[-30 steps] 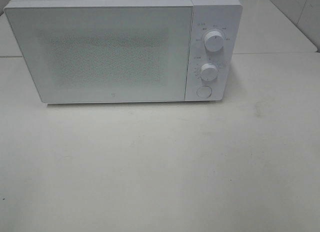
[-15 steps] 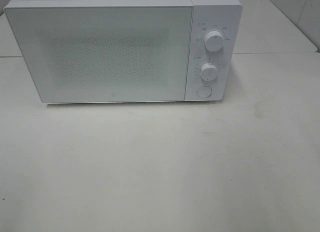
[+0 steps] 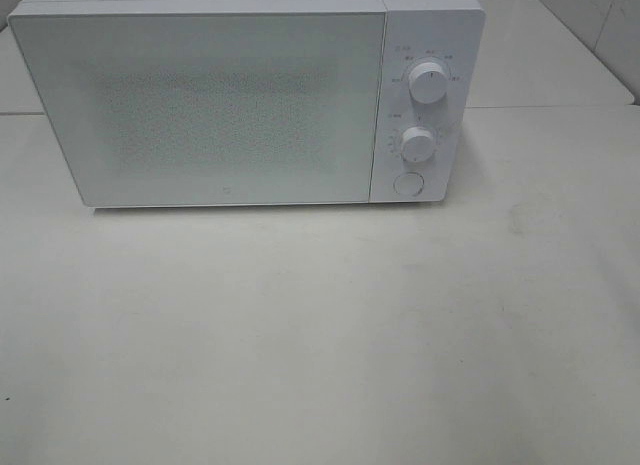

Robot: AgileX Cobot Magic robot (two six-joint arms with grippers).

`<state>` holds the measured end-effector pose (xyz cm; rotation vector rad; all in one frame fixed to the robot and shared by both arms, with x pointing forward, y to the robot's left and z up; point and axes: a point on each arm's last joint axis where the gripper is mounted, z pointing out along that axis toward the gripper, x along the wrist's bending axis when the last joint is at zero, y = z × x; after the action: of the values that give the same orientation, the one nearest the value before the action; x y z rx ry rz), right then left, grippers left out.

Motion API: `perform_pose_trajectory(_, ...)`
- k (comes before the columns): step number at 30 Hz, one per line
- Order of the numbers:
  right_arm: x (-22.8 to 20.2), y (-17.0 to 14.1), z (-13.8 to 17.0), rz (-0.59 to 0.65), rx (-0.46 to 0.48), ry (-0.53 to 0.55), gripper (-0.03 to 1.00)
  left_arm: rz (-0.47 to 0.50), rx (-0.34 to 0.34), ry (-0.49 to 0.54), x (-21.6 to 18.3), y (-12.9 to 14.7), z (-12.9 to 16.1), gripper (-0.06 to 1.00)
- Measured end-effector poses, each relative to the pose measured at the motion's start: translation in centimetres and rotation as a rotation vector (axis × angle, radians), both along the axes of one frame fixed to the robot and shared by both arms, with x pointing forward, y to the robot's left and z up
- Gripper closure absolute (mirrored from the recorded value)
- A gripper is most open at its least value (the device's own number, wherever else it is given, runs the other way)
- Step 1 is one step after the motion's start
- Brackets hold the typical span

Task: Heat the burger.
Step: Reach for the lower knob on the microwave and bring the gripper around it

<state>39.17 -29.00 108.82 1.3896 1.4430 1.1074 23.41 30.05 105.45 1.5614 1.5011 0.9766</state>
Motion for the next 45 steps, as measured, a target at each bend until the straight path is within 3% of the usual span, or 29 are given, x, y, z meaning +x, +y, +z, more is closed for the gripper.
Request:
perform_pose_trajectory(21,7.0,0.7,-2.6,0.028,0.032,-0.163,0.2,0.0,0.0,0.0,0.0,0.0,0.0,0.01)
perform_pose_trajectory(37,6.0,-0.2,-6.7,-0.09,0.071,-0.216,0.2,0.0,0.0,0.0,0.0,0.0,0.0,0.01)
perform_pose_trajectory(45,5.8,2.5,-8.6,-0.042,0.021,-0.211,0.2,0.0,0.0,0.0,0.0,0.0,0.0,0.01)
